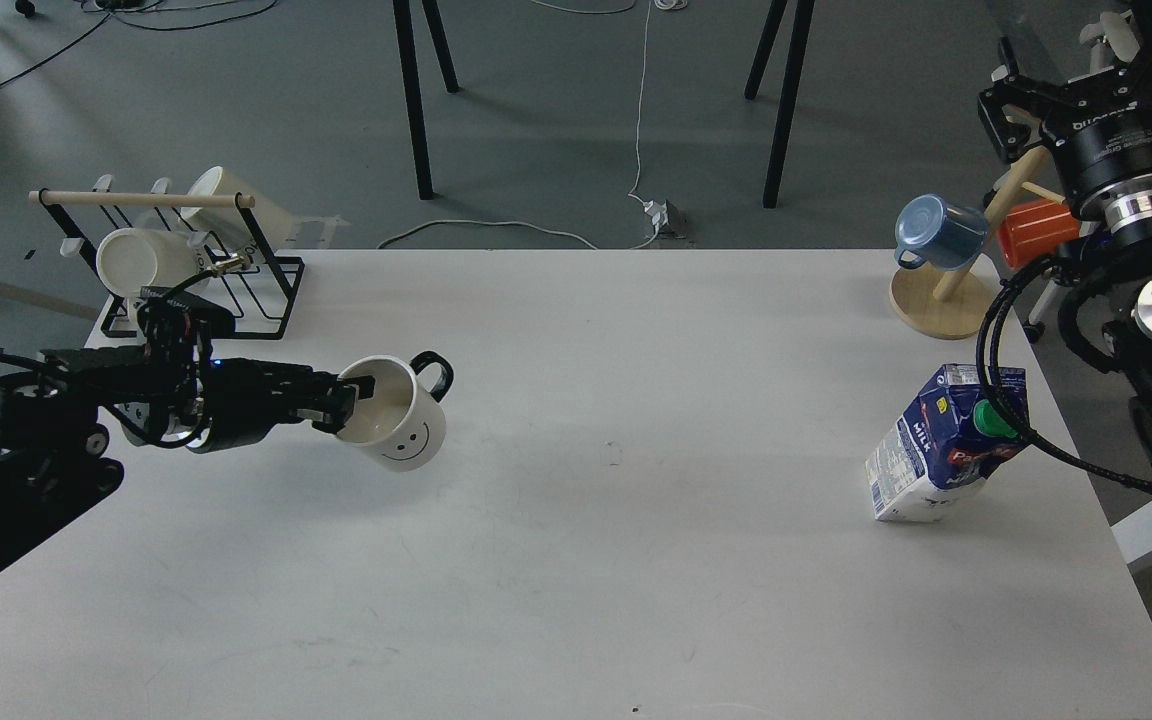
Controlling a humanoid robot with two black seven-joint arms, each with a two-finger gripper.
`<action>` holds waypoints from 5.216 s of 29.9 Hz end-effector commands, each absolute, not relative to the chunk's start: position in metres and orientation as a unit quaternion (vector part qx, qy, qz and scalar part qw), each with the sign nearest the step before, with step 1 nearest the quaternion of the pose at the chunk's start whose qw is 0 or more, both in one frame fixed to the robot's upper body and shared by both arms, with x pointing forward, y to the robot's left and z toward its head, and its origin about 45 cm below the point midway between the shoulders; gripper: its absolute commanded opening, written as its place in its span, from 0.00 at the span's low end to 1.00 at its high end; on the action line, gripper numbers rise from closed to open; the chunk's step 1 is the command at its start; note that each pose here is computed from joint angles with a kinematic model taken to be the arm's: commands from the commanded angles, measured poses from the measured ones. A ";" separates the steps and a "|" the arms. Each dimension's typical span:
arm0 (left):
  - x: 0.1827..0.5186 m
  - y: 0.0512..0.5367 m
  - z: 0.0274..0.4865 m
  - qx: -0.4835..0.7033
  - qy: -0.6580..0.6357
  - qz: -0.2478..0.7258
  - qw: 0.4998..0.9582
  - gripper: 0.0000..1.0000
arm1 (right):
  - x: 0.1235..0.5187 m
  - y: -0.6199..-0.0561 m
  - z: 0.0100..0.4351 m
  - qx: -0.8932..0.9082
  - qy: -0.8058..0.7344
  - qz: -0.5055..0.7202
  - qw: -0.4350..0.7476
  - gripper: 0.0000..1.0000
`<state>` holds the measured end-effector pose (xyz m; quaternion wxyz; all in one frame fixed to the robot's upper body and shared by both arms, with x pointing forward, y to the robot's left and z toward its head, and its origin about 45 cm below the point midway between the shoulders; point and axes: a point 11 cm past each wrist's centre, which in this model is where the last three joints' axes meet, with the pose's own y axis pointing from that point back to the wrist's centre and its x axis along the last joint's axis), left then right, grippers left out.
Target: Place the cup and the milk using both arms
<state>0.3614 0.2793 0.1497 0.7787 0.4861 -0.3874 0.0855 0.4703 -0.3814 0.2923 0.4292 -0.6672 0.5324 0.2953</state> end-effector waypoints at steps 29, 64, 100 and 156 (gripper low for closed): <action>0.354 0.108 0.125 0.453 -0.481 -0.048 0.749 0.69 | 0.463 -0.410 0.322 -0.677 0.538 0.259 0.429 1.00; 0.476 0.371 0.305 -0.261 0.168 0.562 0.766 0.99 | 0.265 -0.435 0.201 -0.615 0.586 0.369 0.378 1.00; 0.470 0.381 0.294 -0.231 0.166 0.572 0.769 0.99 | 0.193 -0.340 0.085 -0.533 0.583 0.485 0.376 1.00; 0.466 0.401 0.281 -0.217 0.167 0.598 0.753 0.99 | 0.215 -0.173 0.077 -0.602 0.438 0.570 0.348 0.41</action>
